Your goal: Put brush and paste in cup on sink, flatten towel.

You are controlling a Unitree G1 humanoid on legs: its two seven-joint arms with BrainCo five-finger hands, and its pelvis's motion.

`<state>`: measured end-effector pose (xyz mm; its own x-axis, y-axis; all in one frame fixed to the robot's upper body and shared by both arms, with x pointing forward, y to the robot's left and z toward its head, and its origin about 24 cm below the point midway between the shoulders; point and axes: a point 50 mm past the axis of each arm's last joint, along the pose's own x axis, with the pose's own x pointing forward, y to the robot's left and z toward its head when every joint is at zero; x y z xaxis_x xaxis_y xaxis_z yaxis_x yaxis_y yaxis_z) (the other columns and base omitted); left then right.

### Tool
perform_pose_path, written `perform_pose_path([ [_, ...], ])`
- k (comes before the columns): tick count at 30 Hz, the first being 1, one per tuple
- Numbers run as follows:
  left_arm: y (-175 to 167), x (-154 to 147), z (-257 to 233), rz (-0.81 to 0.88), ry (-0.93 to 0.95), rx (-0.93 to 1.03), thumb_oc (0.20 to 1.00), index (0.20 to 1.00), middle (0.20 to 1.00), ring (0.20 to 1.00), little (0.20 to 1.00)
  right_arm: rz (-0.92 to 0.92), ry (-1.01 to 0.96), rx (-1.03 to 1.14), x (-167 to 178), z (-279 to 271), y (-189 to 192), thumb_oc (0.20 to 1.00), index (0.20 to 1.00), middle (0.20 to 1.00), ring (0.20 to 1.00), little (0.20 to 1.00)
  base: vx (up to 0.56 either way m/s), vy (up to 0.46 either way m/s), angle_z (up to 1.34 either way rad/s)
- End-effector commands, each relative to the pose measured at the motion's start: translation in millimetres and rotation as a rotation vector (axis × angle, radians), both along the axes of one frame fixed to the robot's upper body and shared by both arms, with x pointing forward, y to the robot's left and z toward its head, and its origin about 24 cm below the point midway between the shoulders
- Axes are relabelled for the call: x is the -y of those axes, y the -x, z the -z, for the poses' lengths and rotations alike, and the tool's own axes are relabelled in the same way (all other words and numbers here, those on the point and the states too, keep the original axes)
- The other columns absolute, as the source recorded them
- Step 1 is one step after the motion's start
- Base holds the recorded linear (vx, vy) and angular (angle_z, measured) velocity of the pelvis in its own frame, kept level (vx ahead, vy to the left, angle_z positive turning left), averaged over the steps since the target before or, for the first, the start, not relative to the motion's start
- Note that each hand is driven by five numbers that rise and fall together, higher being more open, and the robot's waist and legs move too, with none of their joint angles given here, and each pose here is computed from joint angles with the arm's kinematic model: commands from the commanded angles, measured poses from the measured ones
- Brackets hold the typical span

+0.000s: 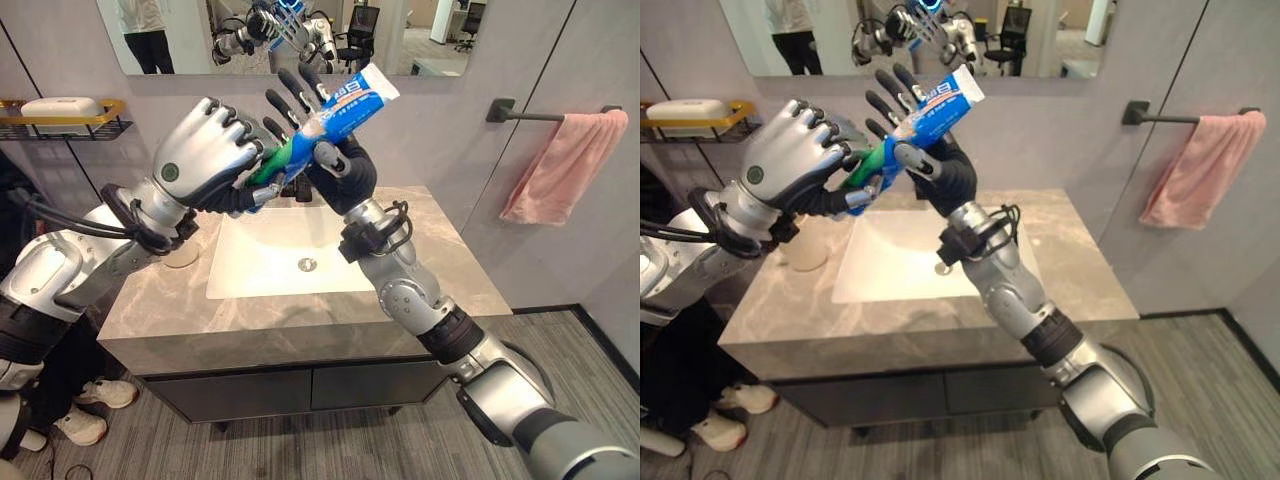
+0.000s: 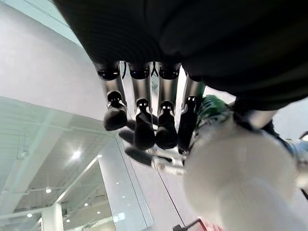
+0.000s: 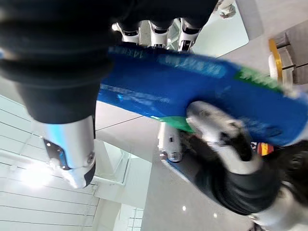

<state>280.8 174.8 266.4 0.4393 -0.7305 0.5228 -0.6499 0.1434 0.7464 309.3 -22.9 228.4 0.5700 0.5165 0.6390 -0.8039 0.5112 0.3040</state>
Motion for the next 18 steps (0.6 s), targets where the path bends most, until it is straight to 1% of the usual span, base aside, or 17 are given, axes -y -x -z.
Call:
perform_pose_path([
  [1, 1, -2, -20, 0.019, 0.095, 0.035, 0.2, 0.2, 0.2, 0.2, 0.2, -0.022, -0.115, 0.141, -6, -44, 8, 1.0, 1.0, 1.0, 1.0, 1.0, 0.0, 0.0, 0.0],
  [10, -1, -6, -9, 0.011, 0.14, -0.016, 0.2, 0.2, 0.2, 0.2, 0.2, -0.028, -0.161, 0.099, -4, -37, 9, 1.0, 1.0, 1.0, 1.0, 1.0, 0.0, 0.0, 0.0],
  [12, -1, -7, -8, 0.009, 0.152, -0.021, 0.2, 0.2, 0.2, 0.2, 0.2, -0.025, -0.182, 0.094, -4, -38, 9, 0.724, 0.724, 0.724, 0.724, 0.724, 0.0, 0.0, 0.0],
  [13, -1, -7, -7, 0.009, 0.157, -0.022, 0.2, 0.2, 0.2, 0.2, 0.2, -0.027, -0.192, 0.092, -5, -39, 10, 0.667, 0.667, 0.667, 0.667, 0.667, 0.0, 0.0, 0.0],
  [15, -2, -7, -6, 0.012, 0.173, -0.03, 0.2, 0.2, 0.2, 0.2, 0.2, -0.023, -0.219, 0.089, -6, -41, 10, 0.595, 0.595, 0.595, 0.595, 0.595, 0.0, 0.0, 0.0],
  [18, -2, -6, -5, 0.018, 0.179, -0.034, 0.2, 0.2, 0.2, 0.2, 0.2, -0.019, -0.228, 0.089, -7, -42, 11, 0.595, 0.595, 0.595, 0.595, 0.595, 0.0, 0.0, 0.0],
])
